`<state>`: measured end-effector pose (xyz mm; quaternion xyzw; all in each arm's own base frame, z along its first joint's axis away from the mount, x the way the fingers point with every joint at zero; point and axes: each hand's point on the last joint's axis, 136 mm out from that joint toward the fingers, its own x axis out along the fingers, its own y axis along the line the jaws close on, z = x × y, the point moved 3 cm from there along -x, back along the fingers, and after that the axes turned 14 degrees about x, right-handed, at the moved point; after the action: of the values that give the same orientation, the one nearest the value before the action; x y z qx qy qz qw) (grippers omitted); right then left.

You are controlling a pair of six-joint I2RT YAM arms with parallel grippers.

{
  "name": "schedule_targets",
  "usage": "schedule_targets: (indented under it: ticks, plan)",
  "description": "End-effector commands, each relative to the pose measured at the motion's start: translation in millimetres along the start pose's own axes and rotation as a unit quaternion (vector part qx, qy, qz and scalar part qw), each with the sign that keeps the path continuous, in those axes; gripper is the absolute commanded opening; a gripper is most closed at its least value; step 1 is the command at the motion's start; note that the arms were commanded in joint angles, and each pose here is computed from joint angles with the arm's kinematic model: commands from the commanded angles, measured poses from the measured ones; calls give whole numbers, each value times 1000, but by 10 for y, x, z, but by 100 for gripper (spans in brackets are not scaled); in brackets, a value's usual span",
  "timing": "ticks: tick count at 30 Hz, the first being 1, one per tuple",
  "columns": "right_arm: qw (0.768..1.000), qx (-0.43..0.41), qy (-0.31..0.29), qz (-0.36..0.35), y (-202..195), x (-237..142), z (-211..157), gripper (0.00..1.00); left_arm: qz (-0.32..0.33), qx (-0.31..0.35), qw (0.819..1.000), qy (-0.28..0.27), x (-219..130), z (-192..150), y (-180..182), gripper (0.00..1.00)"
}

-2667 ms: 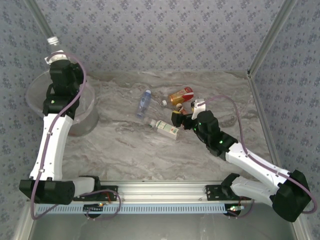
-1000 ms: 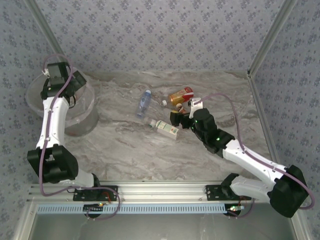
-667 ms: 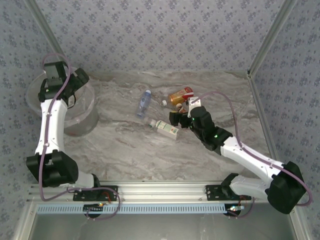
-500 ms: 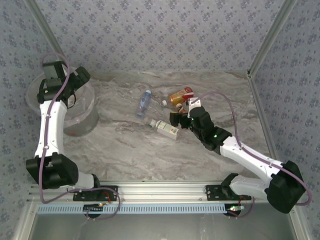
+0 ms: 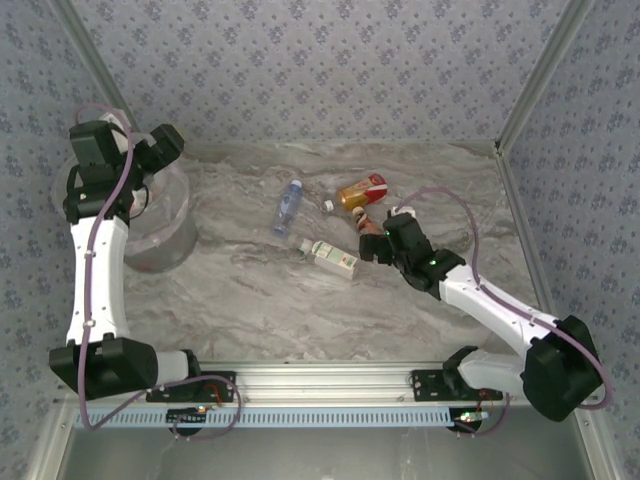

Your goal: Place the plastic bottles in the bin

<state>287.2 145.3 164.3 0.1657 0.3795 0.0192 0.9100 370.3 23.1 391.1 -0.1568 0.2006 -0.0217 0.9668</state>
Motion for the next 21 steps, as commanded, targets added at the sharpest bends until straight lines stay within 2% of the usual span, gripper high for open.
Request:
schedule_targets:
  ticks: [1,3,9,13,17,21]
  plan:
    - [999,-10,37,-11,-41,-8,-13,100,-36,14,999,-16,-71,45,-115,99]
    - [998,-12,56,-18,-77,38,-24,100,-55,16,998,-14,-85,39,-171,100]
    - [996,-4,85,-38,-185,176,-17,100,-165,43,985,-11,-194,-7,-582,99]
    - [992,-4,121,-26,-181,292,-61,99,-186,70,980,-15,-290,-59,-754,99]
    - [989,4,135,-55,-229,409,-57,98,-198,79,977,-18,-368,-114,-839,99]
    - [984,0,173,-31,-118,550,-132,96,-194,73,978,-15,-363,-185,-822,99]
